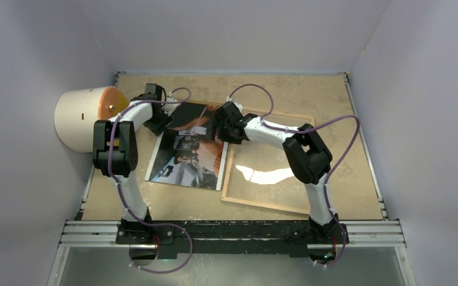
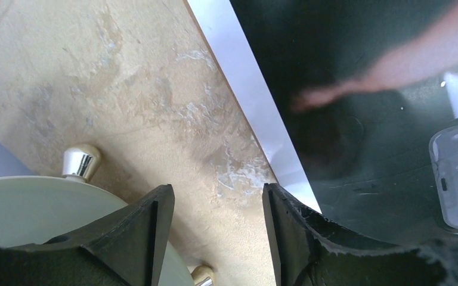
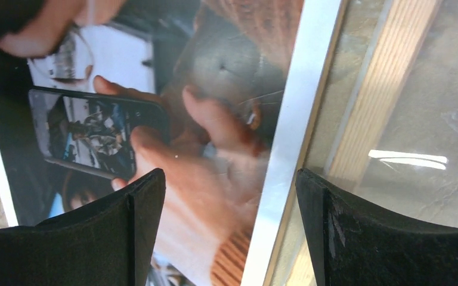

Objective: Put the photo into the frame

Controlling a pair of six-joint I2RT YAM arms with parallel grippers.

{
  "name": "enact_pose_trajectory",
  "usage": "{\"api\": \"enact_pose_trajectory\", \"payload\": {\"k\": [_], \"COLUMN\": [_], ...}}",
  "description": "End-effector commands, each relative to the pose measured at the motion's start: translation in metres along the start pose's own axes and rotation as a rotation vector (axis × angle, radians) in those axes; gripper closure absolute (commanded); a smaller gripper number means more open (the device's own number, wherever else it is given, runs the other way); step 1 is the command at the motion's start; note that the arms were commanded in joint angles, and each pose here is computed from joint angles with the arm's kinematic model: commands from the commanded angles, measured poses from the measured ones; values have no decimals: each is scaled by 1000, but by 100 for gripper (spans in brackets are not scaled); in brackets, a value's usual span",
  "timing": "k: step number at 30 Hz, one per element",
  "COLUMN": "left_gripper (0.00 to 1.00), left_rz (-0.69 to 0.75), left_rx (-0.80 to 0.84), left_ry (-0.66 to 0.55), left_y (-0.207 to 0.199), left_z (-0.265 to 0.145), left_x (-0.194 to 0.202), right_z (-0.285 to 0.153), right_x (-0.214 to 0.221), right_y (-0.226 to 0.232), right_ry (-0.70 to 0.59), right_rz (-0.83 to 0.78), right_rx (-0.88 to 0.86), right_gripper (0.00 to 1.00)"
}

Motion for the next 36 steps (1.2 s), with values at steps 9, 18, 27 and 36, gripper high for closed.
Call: {"api": "enact_pose_trajectory", "payload": {"k": [9, 18, 27, 36], "left_gripper": [40, 40, 40, 40], "left_rz": [-77, -211, -229, -135], "left_rx": [-63, -105, -64, 18], "left_ry": [-75, -133, -176, -220], "left_y": [32, 62, 51, 15], "left_z": [-8, 14, 28, 28], "left_x": [-27, -58, -69, -84], "right_z": [-11, 6, 43, 53], "right_x": [-17, -73, -95, -91], "right_y": [-54, -34, -31, -24], "right_ry": [1, -100, -104, -66], "right_rz": [63, 118, 143, 185], "right_rx": [106, 26, -8, -90], "right_gripper": [19, 19, 22, 24]}}
Point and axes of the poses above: each gripper's point midway between its finger pads, its own z axis out along the fingers, its own y axis along the line the jaws close on, x = y × z, the point moved 2 cm from there along -z, back along the fingers, and after that the axes turned 15 degrees about z, right-handed, at the moved point
